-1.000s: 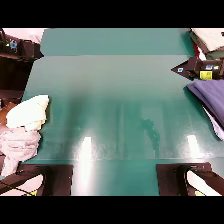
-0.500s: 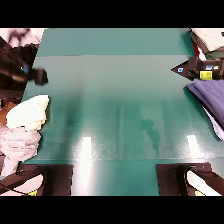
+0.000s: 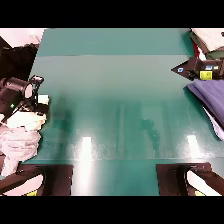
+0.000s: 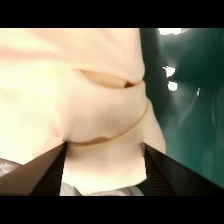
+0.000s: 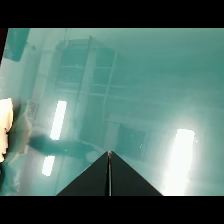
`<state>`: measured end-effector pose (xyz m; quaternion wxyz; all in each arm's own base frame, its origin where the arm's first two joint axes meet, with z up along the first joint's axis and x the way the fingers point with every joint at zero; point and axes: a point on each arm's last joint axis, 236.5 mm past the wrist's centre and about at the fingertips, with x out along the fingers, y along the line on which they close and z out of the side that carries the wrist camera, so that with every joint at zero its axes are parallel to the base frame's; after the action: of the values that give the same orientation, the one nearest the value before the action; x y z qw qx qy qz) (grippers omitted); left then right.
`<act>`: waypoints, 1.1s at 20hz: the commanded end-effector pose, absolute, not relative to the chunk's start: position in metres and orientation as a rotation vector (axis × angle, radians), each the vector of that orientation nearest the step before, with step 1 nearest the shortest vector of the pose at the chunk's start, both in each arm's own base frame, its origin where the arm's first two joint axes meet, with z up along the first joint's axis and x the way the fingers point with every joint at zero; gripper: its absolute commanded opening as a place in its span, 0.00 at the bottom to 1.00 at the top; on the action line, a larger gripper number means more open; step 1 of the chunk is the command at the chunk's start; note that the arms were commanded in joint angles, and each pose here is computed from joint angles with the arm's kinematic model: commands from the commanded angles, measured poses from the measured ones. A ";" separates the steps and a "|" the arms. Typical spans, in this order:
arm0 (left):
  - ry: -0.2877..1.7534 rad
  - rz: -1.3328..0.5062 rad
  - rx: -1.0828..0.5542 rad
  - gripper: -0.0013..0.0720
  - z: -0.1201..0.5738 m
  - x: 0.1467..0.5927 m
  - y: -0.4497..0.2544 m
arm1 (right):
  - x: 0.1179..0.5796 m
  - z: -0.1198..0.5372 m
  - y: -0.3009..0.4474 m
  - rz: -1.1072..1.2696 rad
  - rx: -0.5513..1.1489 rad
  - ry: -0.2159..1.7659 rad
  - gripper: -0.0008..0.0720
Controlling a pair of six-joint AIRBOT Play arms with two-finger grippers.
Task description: Fold the shirts.
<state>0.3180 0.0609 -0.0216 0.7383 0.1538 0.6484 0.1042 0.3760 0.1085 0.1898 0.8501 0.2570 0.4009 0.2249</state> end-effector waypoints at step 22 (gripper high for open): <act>0.425 -0.754 0.218 0.05 0.359 0.313 -0.225 | 0.400 0.317 0.097 0.468 0.461 0.486 0.03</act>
<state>0.3318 -0.1710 0.3473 0.9264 0.1053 0.2312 -0.2781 0.4000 0.0976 0.2968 0.9099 0.2300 0.2608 0.2263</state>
